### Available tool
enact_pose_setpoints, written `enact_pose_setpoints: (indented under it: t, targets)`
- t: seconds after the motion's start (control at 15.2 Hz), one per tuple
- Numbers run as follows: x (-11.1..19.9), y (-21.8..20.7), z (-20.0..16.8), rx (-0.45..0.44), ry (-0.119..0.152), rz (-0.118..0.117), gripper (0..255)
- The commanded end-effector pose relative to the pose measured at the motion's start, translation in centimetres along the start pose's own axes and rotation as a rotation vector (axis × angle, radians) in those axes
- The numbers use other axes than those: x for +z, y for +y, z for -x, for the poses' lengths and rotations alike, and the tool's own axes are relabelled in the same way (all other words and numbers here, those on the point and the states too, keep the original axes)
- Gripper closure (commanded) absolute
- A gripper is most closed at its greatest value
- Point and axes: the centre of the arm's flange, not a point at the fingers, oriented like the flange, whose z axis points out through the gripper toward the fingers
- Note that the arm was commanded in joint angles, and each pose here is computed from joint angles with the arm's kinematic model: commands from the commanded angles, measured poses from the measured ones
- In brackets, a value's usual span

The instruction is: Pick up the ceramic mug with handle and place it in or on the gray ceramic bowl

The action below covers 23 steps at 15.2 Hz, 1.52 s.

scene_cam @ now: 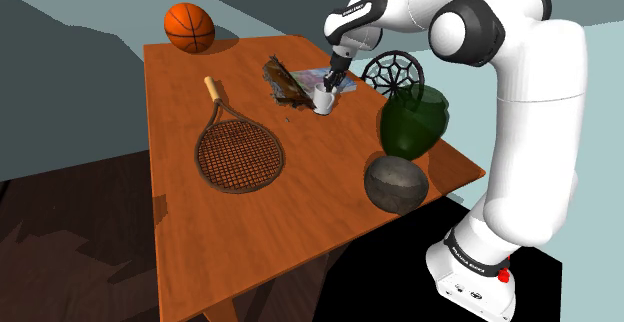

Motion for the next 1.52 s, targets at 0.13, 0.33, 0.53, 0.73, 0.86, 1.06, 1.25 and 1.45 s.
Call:
enact_pose_setpoints:
  t: [0.13,0.33,0.53,0.73,0.86,1.06,1.25,1.45]
  targets:
    - [-1.0,-0.2,-0.2,-0.001,0.000,0.000,255]
    - [-2.6,-0.4,-0.4,-0.001,0.000,0.000,255]
    - [-4.1,-0.6,-0.6,-0.001,0.000,0.000,255]
    - [-5.7,-0.8,-0.8,-0.001,0.000,0.000,255]
    - [-6.7,-0.9,-1.0,-0.001,0.000,0.000,255]
    - [-8.3,-1.1,-1.2,-0.001,0.000,0.000,255]
    - [-9.9,-1.3,-1.4,-0.001,0.000,0.000,255]
    - [-11.4,-1.5,-1.6,-0.001,0.000,0.000,255]
